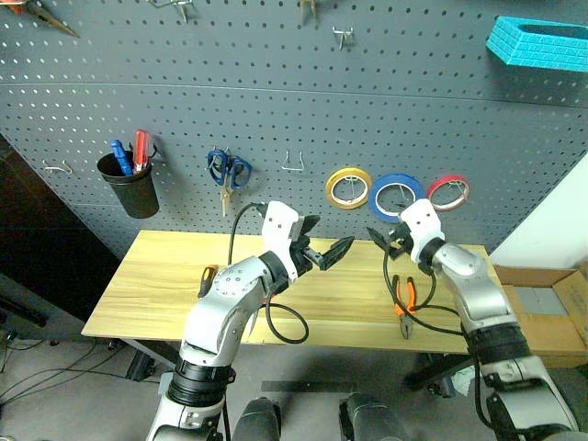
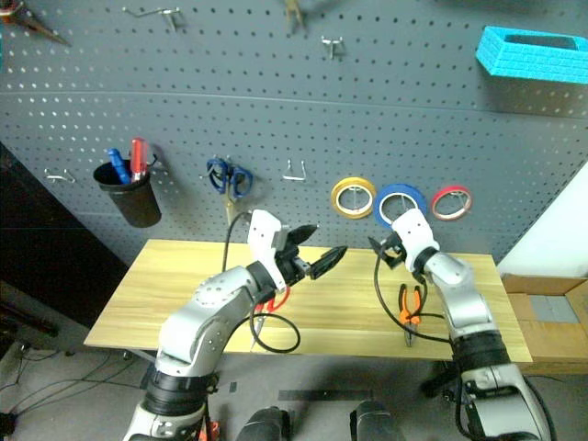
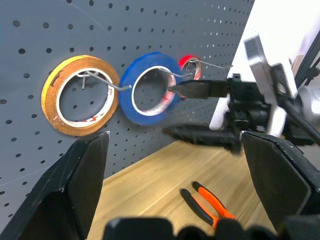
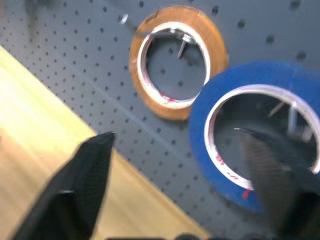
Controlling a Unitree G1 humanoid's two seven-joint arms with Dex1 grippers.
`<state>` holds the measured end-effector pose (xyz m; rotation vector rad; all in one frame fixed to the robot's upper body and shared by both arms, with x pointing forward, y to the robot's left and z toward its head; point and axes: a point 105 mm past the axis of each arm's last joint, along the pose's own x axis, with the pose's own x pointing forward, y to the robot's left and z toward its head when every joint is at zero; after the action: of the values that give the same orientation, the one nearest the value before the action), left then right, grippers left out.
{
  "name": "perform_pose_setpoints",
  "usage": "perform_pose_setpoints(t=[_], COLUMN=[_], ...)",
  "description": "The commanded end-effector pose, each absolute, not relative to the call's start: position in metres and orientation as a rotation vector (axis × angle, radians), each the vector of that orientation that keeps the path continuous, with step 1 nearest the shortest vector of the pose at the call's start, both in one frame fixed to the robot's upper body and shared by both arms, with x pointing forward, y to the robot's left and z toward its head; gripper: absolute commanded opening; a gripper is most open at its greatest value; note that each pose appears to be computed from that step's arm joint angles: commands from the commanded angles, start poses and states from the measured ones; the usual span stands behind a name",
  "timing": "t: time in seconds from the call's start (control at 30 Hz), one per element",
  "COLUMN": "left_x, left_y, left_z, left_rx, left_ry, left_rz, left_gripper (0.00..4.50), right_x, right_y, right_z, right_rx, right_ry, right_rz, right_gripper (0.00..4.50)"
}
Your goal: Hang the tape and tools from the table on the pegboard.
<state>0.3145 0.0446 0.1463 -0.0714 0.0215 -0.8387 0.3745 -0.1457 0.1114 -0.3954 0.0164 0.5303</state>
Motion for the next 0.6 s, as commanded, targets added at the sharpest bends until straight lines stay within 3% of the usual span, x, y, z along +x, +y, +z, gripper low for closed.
perform_pose_setpoints(t=[0.03,0.23,0.43,0.6], left_x=[0.299,0.265,0.252,0.262], left_y=[0.042,0.037,0.028,0.021], left_z=[0.141,0.093,0.06,0.063], left_rx=[-0.064,0.0,0.181,0.205], left_ry=[0.036,0.199,0.244,0.21], left_rz=[-0.884,-0.974,-1.065,-1.068], left_gripper=[4.5,4.5,4.5,4.5], right_x=[0.347,0.299,0.315,0.339], right_y=[-0.145,-0.147,-0.169,-0.184], right_z=[0.114,0.066,0.047,0.044], right_rx=[-0.367,-0.238,-0.016,0.016], right_ry=[0.048,0.427,0.7,0.763], right_rz=[0.548,0.526,0.293,0.176], right_gripper=[4.46,4.46,4.46,4.46])
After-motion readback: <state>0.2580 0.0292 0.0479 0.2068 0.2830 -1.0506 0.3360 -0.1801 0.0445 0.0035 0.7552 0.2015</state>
